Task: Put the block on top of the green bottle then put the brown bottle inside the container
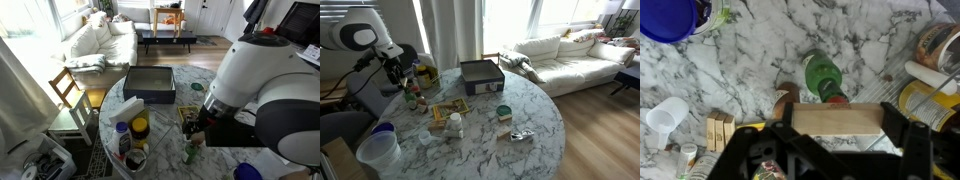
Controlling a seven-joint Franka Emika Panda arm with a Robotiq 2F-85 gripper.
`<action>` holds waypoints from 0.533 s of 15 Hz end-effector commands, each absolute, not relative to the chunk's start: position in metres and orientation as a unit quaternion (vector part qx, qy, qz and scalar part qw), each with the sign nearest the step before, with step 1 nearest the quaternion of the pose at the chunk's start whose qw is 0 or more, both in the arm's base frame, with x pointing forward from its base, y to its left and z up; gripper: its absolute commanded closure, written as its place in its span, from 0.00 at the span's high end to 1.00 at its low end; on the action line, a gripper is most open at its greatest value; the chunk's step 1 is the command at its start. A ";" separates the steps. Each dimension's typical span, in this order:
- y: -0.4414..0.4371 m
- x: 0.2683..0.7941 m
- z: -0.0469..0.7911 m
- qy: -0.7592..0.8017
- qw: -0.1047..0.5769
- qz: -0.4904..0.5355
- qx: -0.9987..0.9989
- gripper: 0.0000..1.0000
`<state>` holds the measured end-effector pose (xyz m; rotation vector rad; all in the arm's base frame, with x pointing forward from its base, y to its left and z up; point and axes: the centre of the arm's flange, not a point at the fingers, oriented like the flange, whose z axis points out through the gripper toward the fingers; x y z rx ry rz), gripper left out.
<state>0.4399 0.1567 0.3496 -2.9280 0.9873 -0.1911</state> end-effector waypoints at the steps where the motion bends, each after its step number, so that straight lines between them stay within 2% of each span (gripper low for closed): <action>1: 0.160 0.437 0.344 0.321 0.022 -0.067 -0.944 0.59; 2: 0.160 0.437 0.343 0.321 0.021 -0.067 -0.944 0.59; 3: 0.160 0.437 0.343 0.318 0.019 -0.067 -0.945 0.96; 5: 0.159 0.437 0.344 0.319 0.019 -0.067 -0.945 1.00; 8: 0.154 0.439 0.348 0.321 0.018 -0.074 -0.944 1.00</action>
